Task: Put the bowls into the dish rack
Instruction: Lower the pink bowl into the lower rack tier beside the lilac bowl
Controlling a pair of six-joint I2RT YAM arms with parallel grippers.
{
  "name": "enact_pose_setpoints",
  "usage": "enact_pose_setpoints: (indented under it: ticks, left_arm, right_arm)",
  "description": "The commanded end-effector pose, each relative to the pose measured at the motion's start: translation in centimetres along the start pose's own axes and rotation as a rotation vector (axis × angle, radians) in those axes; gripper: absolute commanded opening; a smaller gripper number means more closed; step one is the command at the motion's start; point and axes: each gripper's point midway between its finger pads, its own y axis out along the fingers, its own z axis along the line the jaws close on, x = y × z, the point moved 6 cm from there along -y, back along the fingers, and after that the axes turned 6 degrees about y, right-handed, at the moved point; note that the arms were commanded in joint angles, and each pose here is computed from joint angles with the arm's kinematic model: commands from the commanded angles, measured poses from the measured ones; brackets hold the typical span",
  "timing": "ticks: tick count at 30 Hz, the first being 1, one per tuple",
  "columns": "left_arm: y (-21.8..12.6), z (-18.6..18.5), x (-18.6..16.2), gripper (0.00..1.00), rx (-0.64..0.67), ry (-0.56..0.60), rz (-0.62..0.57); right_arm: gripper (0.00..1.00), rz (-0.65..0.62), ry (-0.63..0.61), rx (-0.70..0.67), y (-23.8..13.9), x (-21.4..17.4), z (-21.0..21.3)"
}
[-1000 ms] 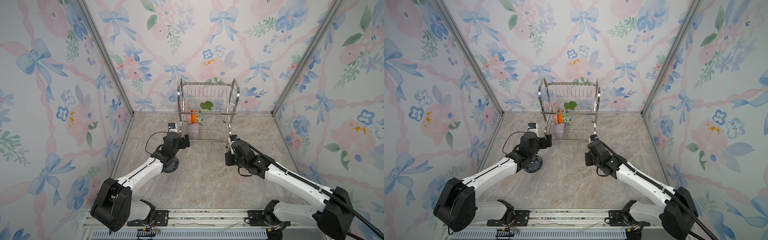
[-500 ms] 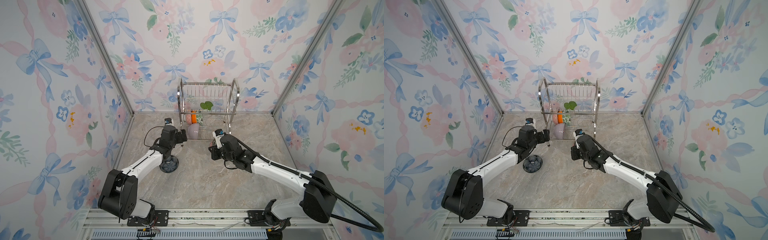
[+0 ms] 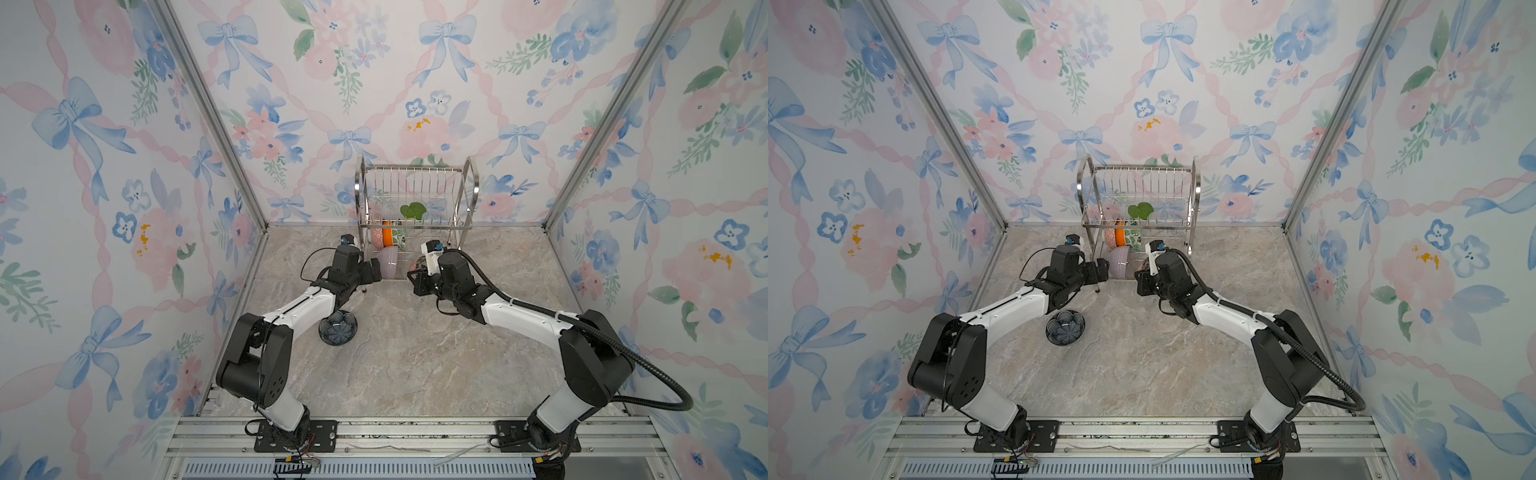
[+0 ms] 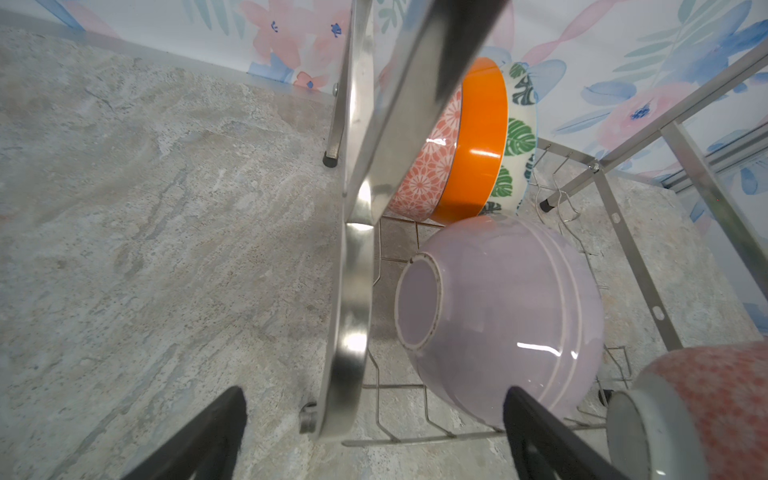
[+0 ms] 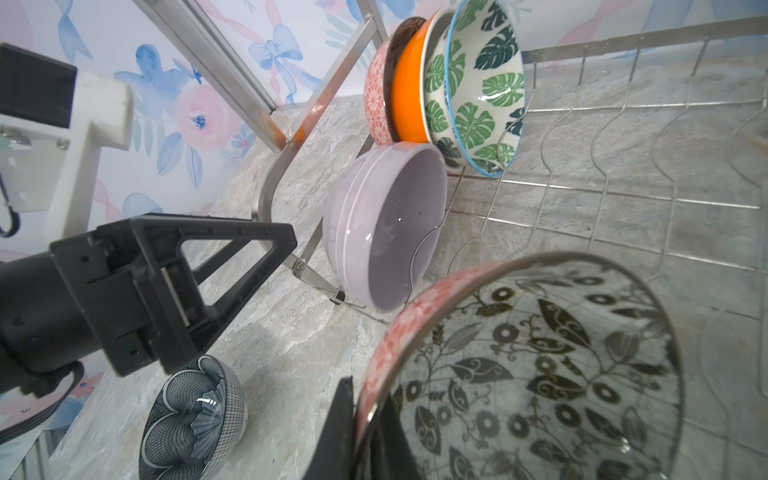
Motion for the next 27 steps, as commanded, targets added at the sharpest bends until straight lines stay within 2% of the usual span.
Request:
enact_pose_setpoints:
  ticks: [1, 6, 10, 23, 27]
  left_arm:
    - [0.2, -0.1, 0.9, 0.97, 0.002, 0.016, 0.000]
    - [0.8, -0.2, 1.1, 0.97, 0.002, 0.026, 0.013]
    - [1.3, -0.3, 0.9, 0.91, -0.004, 0.033, 0.030]
    - [1.8, 0.0, -0.2, 0.81, 0.008, 0.050, 0.065]
    - [2.0, -0.1, -0.4, 0.75, 0.003, 0.055, 0.073]
  right_arm:
    - [0.00, -0.117, -0.012, 0.108, 0.3, 3.4, 1.4]
    - [0.00, -0.135, 0.005, 0.125, 1.3, 5.0, 0.2]
    - [0.00, -0.143, 0.018, 0.157, 2.1, 5.7, -0.3]
    - [0.00, -0.149, 0.051, 0.247, 5.6, 5.3, -1.0]
    - [0.00, -0.154, 0.076, 0.281, 6.2, 5.0, -1.4]
